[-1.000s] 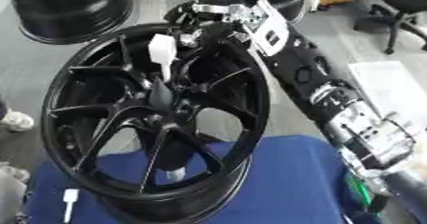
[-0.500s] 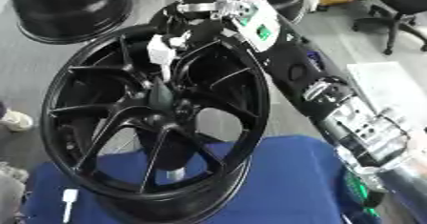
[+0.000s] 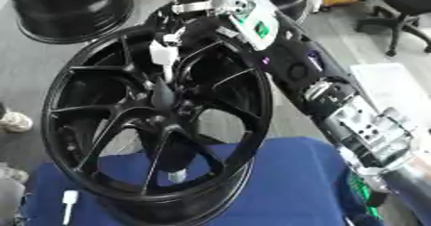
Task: Pull the pin out of the wheel hub.
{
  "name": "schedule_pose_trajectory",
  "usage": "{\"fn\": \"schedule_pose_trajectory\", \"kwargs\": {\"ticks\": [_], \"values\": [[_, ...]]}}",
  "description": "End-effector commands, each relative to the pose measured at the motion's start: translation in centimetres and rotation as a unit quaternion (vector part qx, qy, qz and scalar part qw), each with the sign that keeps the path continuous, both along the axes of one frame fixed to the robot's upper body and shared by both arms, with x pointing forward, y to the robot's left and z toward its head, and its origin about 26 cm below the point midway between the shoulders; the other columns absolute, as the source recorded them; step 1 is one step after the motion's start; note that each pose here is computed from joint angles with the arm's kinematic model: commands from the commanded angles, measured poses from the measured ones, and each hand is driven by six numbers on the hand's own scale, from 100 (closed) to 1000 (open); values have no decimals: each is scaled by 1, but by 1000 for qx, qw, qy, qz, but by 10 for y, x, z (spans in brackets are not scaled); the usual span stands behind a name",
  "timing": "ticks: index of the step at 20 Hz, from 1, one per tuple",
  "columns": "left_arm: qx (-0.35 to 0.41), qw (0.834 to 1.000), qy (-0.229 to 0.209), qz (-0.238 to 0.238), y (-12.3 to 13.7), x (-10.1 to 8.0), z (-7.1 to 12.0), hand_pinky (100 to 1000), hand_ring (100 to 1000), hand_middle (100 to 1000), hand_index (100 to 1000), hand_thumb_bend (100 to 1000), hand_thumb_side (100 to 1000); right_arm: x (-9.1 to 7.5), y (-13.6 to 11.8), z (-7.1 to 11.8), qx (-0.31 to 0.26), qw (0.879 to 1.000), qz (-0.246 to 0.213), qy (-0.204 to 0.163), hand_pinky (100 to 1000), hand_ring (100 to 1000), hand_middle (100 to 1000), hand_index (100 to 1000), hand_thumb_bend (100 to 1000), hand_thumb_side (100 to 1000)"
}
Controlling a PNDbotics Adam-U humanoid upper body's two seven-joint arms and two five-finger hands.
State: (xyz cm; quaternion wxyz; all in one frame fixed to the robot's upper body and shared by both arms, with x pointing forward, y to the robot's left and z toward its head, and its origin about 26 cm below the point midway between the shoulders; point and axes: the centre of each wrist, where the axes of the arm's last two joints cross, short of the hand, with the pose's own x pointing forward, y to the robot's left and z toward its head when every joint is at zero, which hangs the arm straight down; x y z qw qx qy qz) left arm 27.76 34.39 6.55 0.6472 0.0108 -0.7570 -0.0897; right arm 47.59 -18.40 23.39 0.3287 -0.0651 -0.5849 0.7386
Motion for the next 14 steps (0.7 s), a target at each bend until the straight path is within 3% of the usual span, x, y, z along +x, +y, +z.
{"fn": "schedule_pose_trajectory", "kwargs": {"ticks": [1, 3, 10, 14], "values": [[13, 1000, -10, -3, 2, 2, 9, 647, 588, 612, 695, 536, 613, -4, 0, 23, -38, 999, 10, -36, 788, 790, 830, 969, 100, 646], [13, 1000, -10, -3, 2, 2, 9, 647, 588, 612, 695, 536, 613, -5, 0, 24, -57, 997, 6, -44, 786, 786, 810, 970, 100, 579], [12, 1000, -11, -3, 2, 2, 10, 647, 588, 612, 695, 536, 613, -5, 0, 23, -93, 994, -5, -63, 763, 749, 654, 963, 100, 478], [12, 1000, -11, -2, 2, 2, 9, 647, 588, 613, 695, 535, 613, -4, 0, 19, -100, 993, -9, -66, 755, 734, 616, 956, 100, 429]]}}
